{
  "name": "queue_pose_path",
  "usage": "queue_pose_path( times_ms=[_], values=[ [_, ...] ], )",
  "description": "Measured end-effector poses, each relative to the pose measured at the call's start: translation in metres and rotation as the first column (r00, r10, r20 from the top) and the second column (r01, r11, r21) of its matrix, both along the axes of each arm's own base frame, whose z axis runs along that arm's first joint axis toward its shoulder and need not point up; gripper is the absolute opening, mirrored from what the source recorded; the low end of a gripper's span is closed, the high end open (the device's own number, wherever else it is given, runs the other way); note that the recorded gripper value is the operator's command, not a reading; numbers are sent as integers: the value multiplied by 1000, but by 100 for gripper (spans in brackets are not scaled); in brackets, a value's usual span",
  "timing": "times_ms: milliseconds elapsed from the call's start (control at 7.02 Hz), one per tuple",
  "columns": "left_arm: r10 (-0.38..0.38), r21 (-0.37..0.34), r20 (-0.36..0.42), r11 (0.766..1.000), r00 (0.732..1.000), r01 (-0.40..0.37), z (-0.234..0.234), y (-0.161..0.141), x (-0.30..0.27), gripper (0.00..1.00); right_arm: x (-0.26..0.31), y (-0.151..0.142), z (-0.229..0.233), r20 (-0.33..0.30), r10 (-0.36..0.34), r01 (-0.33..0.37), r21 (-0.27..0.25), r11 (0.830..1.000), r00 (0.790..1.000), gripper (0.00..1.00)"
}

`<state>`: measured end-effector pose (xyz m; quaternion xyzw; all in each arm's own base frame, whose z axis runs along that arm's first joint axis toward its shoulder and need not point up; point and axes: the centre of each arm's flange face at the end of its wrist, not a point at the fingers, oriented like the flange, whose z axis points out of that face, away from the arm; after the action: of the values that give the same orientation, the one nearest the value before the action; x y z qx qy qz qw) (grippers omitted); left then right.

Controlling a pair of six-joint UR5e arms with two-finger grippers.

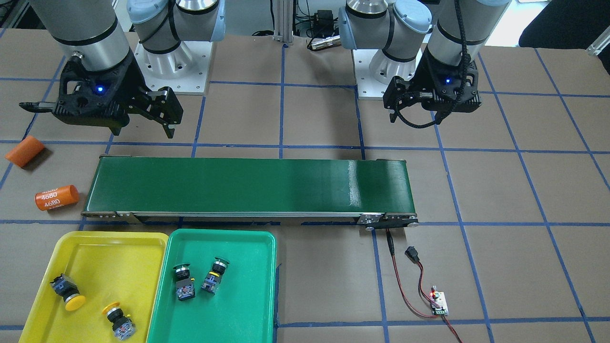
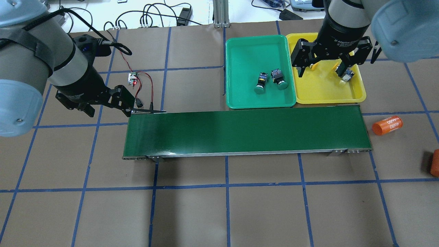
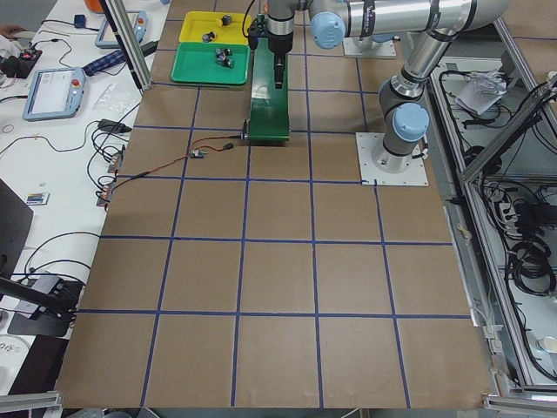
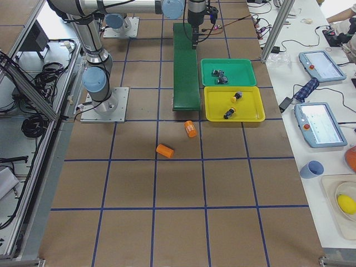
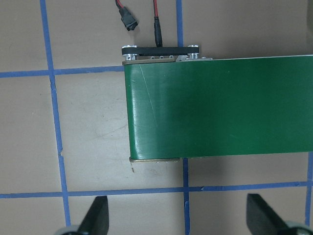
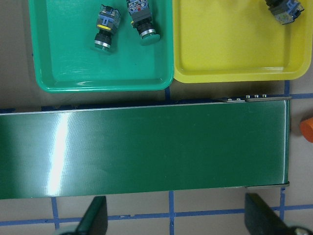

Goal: Sort buttons by color to trays

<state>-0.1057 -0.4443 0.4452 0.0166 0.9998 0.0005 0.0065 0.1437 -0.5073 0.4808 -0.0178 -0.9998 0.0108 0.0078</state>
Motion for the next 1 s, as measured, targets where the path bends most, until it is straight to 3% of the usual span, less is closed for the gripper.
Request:
queue_pose_path(
  times_ms=[998],
  values=[
    [-2, 2, 0, 1000, 1000, 2, -2, 0, 0, 100, 1, 1, -2, 4, -1, 1, -5, 1000, 1000, 100]
  ],
)
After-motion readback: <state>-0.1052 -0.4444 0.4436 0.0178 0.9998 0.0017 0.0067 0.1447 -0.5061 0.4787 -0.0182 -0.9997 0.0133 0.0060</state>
